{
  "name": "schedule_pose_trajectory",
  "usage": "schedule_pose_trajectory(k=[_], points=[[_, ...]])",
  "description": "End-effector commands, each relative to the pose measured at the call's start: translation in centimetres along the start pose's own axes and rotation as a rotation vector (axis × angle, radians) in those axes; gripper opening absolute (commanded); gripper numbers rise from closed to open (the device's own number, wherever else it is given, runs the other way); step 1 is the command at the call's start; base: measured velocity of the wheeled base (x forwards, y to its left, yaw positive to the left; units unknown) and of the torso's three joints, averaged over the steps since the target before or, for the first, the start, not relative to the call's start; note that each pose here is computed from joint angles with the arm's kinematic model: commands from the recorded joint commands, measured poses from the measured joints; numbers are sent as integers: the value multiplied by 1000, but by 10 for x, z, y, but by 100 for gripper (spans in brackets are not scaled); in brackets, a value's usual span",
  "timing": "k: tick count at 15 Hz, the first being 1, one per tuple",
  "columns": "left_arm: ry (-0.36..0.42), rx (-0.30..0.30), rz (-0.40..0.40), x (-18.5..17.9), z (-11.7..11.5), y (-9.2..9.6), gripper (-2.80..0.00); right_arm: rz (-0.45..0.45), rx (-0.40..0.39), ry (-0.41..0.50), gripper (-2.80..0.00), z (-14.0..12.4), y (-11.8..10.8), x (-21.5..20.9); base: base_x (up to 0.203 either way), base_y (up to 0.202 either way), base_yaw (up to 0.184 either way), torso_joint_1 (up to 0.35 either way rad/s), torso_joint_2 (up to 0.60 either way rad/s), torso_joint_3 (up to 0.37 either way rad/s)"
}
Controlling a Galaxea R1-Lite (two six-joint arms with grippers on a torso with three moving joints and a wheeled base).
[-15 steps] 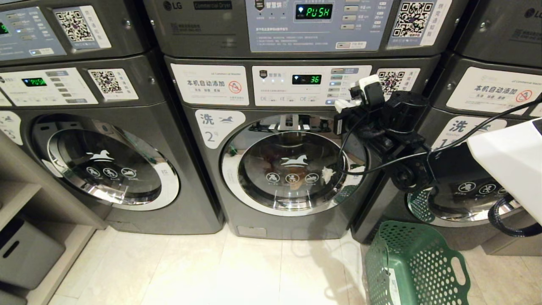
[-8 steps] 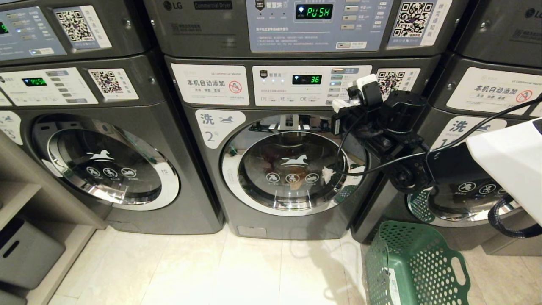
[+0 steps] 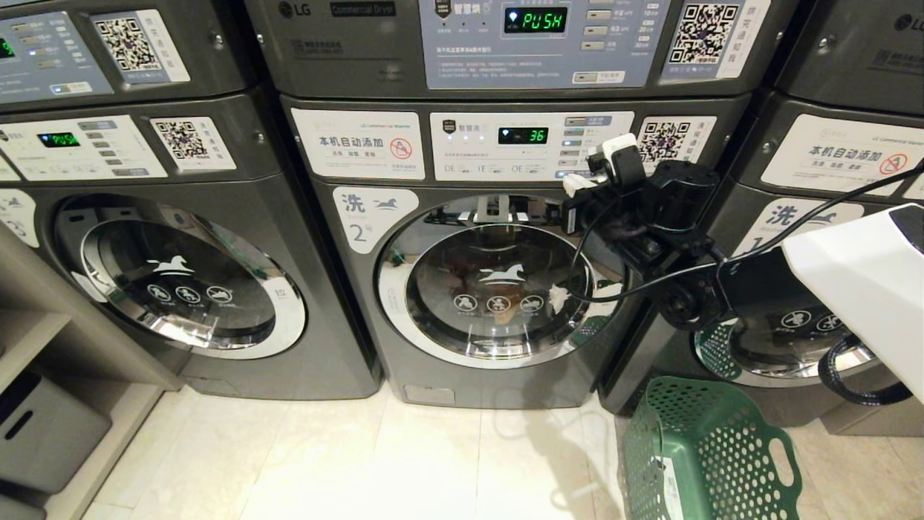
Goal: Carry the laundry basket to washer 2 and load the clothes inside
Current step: Press the washing machine switch
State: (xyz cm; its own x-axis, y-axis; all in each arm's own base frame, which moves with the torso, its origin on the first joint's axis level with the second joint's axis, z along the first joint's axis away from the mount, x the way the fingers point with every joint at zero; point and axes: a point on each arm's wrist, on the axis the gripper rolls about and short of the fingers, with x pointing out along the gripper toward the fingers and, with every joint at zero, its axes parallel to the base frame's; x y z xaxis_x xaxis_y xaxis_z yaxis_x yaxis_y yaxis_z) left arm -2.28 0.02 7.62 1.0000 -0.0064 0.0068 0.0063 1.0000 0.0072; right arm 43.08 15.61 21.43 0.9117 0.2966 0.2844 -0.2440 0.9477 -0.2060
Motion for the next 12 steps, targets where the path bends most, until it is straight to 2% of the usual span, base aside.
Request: schedule_pose_trajectory(k=[1,12], points=[[-2,0,0,0,0,0,-280,-1,-1,-3,-280,-5,1,4,0,0,0,0,0,0],[-2,0,0,0,0,0,-280,-13,0,-31,-280,3,-1,7,0,0,0,0,0,0]])
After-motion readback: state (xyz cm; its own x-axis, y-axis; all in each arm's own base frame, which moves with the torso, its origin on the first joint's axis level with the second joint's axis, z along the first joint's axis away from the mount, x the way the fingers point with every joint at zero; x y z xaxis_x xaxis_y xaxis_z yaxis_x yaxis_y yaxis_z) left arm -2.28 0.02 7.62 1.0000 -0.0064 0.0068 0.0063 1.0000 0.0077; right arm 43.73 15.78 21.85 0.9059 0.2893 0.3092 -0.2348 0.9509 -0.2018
